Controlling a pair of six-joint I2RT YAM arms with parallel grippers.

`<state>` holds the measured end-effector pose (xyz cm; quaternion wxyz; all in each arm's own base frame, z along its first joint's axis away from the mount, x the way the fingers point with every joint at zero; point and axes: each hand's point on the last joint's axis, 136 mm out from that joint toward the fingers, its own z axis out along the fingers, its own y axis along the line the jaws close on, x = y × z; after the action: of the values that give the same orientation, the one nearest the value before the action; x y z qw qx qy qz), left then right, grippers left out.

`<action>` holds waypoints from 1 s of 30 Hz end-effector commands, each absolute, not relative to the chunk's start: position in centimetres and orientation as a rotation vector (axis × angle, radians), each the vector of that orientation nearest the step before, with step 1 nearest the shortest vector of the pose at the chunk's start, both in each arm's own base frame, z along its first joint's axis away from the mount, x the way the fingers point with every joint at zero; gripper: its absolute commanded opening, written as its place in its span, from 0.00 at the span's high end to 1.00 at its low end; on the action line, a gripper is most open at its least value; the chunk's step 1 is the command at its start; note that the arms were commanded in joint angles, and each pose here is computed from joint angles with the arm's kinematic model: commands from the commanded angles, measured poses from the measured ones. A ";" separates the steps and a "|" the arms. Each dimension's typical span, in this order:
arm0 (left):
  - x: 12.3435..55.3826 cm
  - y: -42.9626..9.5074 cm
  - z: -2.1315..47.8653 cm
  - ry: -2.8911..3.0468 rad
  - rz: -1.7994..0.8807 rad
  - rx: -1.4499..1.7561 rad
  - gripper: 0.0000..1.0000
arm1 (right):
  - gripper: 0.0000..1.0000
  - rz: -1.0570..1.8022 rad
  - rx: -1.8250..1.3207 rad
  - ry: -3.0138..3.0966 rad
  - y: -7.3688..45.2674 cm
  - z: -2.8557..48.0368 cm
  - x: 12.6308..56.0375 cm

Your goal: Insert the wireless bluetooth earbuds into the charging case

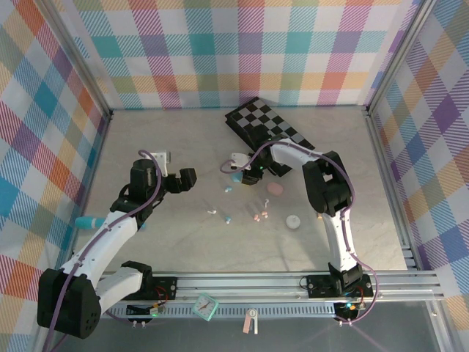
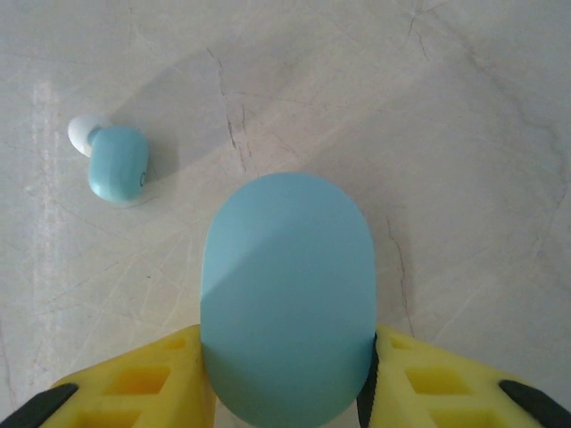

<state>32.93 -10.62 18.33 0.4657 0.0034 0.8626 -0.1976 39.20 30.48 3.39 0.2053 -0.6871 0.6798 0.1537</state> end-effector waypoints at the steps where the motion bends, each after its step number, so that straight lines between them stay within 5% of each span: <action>1: 32.7 -11.6 19.2 2.066 -0.538 0.065 0.00 | 0.61 0.554 -1.833 1.850 31.7 8.2 37.4; 10: 33.6 -17.7 20.7 1.840 -0.647 0.386 0.00 | 0.63 0.648 -1.694 1.877 30.7 14.0 33.9; 21: 27.9 -26.7 22.0 1.508 -0.970 0.947 0.00 | 0.70 0.864 -1.670 1.819 29.5 21.6 27.4; 30: 24.8 -28.9 24.0 1.359 -1.136 1.119 0.15 | 0.73 1.013 -1.657 1.679 29.6 26.2 24.2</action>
<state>26.65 -27.81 21.50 0.4937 0.4107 0.6269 -0.4412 26.63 29.26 24.33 0.2912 -0.6177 0.6525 0.3285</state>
